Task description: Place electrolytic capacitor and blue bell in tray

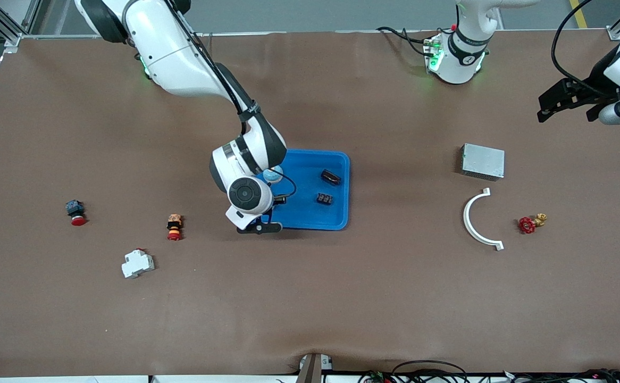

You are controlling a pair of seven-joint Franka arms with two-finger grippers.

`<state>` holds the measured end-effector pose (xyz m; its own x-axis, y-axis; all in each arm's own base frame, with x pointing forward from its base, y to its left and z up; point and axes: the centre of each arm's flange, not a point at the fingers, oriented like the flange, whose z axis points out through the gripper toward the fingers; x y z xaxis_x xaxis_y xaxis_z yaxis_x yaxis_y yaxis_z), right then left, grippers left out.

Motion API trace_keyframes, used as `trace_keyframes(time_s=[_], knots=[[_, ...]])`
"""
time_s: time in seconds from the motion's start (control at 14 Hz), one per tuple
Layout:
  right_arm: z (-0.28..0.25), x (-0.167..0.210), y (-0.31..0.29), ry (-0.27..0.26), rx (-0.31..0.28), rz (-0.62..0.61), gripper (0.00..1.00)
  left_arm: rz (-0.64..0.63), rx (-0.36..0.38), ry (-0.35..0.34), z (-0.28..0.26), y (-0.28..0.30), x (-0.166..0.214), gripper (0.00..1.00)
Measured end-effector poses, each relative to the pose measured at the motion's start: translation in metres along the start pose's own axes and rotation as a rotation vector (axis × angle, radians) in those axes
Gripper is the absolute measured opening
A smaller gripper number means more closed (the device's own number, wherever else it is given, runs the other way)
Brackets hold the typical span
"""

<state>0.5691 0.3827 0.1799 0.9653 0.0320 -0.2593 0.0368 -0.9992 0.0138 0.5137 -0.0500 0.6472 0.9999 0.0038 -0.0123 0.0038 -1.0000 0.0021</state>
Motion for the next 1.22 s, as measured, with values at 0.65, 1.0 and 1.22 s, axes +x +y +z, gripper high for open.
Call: trace_keyframes(time_s=[0.65,1.0,1.22], knots=[[-0.05,-0.027,-0.002,-0.112,-0.041,-0.022,1.0,-0.005,-0.001,0.007,-0.001,-0.002,0.001,1.0],[-0.223,-0.106,0.043,-0.202,-0.052,-0.035,1.0,-0.005,-0.001,0.007,-0.001,-0.003,0.001,1.0],[-0.298,-0.147,0.098,-0.17,-0.085,-0.022,1.0,-0.005,-0.002,0.017,-0.002,-0.002,0.002,1.0]])
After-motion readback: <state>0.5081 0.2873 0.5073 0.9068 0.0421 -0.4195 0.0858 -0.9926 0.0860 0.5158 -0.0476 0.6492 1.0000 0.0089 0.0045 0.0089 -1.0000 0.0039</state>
